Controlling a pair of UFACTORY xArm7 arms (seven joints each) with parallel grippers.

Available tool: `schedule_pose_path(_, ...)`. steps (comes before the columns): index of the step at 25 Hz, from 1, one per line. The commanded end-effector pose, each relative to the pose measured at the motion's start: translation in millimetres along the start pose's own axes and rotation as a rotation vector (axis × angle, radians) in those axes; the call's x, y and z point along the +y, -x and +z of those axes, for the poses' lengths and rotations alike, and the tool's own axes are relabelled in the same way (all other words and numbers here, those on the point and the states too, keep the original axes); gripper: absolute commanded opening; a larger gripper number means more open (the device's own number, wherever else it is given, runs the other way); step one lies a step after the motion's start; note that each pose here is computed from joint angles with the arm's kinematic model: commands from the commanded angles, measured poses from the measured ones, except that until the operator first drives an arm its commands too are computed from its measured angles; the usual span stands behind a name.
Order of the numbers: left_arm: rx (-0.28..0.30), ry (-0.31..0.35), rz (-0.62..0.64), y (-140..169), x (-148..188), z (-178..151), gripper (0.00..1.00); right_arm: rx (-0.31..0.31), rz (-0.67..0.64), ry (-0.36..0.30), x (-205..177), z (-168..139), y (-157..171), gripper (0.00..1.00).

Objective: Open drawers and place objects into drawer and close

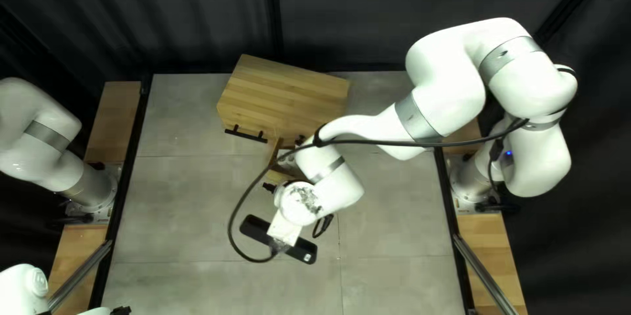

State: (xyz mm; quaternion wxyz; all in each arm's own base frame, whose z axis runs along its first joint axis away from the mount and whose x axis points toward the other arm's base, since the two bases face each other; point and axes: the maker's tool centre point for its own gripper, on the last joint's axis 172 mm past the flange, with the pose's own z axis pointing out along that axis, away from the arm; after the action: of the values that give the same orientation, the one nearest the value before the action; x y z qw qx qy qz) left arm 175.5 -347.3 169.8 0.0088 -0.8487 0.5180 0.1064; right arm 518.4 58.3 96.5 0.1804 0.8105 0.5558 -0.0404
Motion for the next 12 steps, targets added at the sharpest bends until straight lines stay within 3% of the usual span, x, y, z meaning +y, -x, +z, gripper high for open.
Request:
schedule_pose_path(1,0.000,0.000,0.000,0,0,0,1.00,-0.006,-0.016,-0.025,10,2,0,1.00)
schedule_pose_path(6,0.000,0.000,0.000,0,0,0,1.00,-0.039,-0.017,-0.088,20,3,-2,1.00)
schedule_pose_path(12,0.000,0.000,0.000,0,0,0,1.00,-0.056,0.020,-0.134,17,24,-9,1.00)
